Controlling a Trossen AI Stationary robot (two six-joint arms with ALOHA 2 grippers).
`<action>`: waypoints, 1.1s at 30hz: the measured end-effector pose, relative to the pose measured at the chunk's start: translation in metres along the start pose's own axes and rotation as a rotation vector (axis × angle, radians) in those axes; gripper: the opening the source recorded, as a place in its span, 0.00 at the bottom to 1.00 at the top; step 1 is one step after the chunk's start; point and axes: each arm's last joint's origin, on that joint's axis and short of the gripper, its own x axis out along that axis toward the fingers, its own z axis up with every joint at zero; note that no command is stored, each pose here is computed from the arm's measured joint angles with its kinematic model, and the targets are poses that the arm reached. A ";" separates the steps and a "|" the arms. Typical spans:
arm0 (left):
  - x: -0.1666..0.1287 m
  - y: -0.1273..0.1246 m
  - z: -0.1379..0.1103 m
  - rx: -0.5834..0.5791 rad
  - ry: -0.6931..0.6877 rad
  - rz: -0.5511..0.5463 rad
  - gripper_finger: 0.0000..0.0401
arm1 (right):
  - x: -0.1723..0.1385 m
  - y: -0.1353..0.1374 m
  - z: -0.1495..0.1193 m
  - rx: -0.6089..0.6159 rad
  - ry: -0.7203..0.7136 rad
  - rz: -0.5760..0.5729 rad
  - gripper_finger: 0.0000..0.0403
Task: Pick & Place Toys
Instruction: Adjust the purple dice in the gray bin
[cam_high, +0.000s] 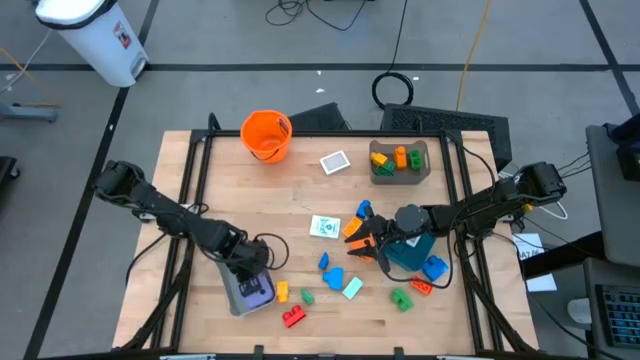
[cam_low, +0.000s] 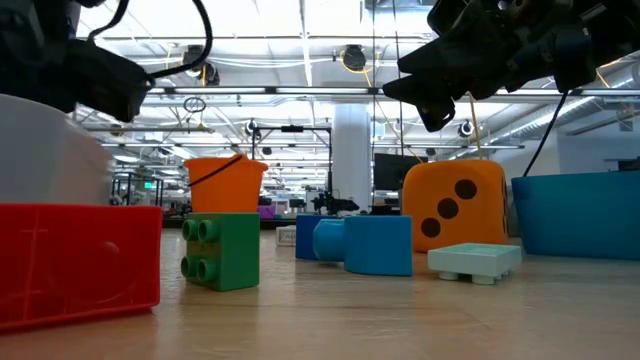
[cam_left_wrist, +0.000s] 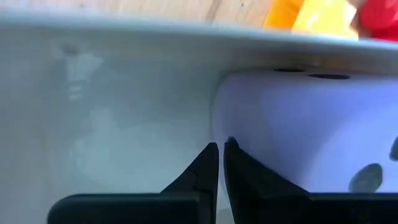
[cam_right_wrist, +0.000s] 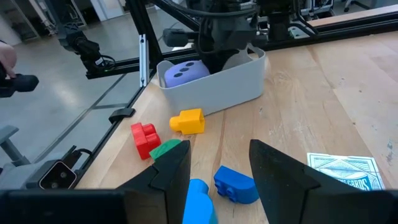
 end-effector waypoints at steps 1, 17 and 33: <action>0.000 0.000 -0.001 -0.003 0.002 0.007 0.08 | 0.000 0.000 0.000 0.000 0.000 0.000 0.39; -0.009 0.036 0.011 -0.102 -0.135 0.371 0.08 | 0.000 0.000 0.000 0.000 0.000 0.000 0.39; -0.070 0.026 0.014 -0.019 -0.304 0.386 0.08 | 0.000 0.000 0.000 0.000 -0.004 0.001 0.39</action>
